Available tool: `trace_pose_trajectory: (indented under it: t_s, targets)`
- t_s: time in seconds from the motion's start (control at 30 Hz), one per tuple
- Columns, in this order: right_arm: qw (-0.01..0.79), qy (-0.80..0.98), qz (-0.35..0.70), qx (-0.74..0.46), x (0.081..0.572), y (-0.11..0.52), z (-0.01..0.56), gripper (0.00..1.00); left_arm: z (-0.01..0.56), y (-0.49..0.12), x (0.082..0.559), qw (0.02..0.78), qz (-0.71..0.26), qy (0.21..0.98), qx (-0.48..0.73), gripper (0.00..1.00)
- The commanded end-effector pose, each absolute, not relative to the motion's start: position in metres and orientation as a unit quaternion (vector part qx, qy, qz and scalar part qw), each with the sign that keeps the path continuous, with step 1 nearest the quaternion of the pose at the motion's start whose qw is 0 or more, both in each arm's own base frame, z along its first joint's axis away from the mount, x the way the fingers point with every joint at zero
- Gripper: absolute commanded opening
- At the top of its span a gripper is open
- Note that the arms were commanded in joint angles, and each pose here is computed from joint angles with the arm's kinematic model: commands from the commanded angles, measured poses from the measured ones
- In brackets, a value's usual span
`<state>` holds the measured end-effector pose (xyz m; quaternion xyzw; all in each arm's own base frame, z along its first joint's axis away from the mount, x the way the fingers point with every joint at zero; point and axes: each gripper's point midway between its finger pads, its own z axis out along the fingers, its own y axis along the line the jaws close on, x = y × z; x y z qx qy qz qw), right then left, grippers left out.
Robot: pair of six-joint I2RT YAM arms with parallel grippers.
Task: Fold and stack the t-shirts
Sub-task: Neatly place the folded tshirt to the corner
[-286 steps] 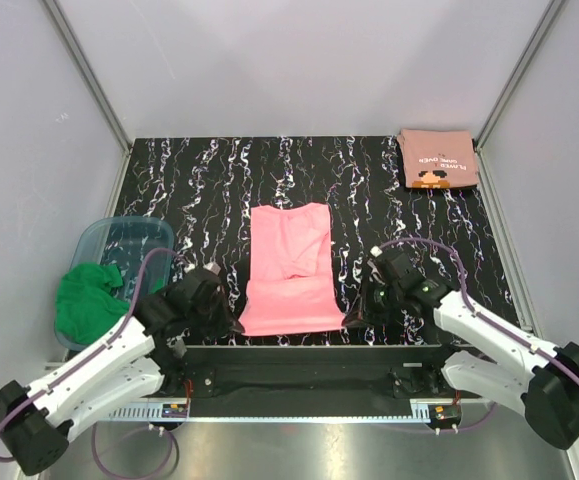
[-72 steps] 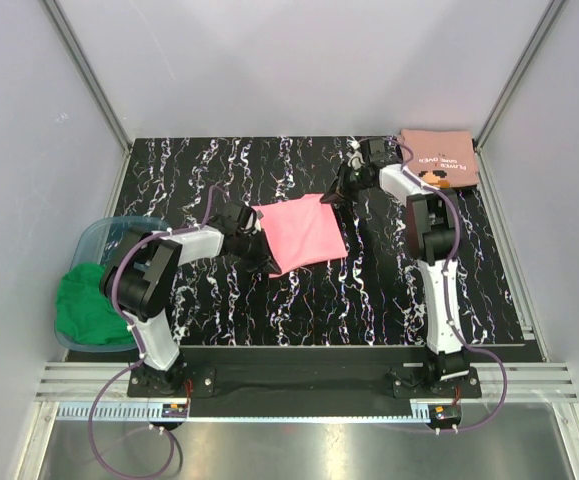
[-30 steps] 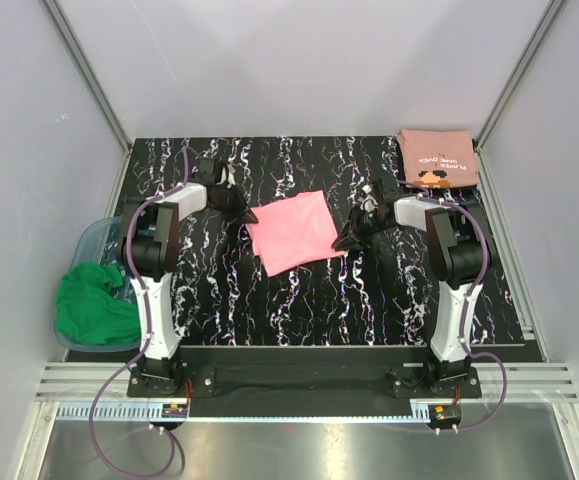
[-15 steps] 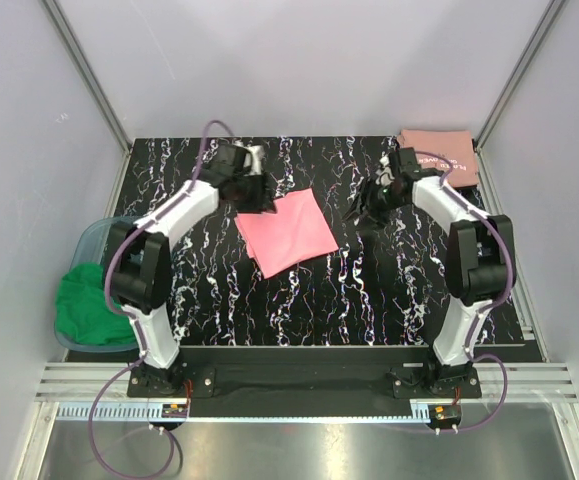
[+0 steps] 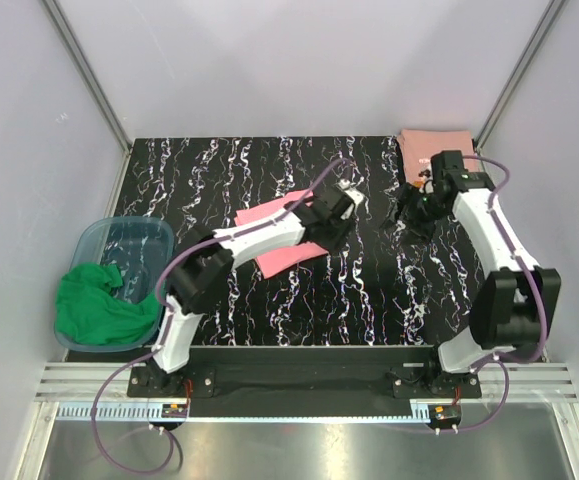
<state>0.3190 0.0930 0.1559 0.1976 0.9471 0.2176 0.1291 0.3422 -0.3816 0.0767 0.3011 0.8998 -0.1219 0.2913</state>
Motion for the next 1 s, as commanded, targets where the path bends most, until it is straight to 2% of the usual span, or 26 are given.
trace_pose_trajectory:
  t_s: [0.0,0.3,0.57,0.73,0.9,0.97]
  targets:
    - [0.129,0.953,0.186,0.203,0.287,0.076,0.163,0.7,0.083,-0.396,0.359,0.347,-0.068,0.874,0.333,0.55]
    - [0.136,0.946,0.205,0.21,0.274,0.069,0.161,0.72,0.059,-0.39,0.365,0.361,0.017,0.86,0.361,0.56]
    - [0.132,0.944,0.223,0.205,0.276,0.075,0.156,0.72,0.047,-0.394,0.37,0.359,0.035,0.848,0.388,0.54]
    - [0.125,0.943,0.23,0.205,0.277,0.077,0.152,0.72,0.041,-0.401,0.363,0.346,0.013,0.853,0.391,0.47]
    - [0.127,0.942,0.235,0.205,0.279,0.079,0.152,0.73,0.039,-0.406,0.36,0.343,0.001,0.852,0.395,0.46]
    - [0.127,0.941,0.238,0.206,0.28,0.08,0.151,0.73,0.032,-0.405,0.359,0.337,0.006,0.853,0.399,0.38]
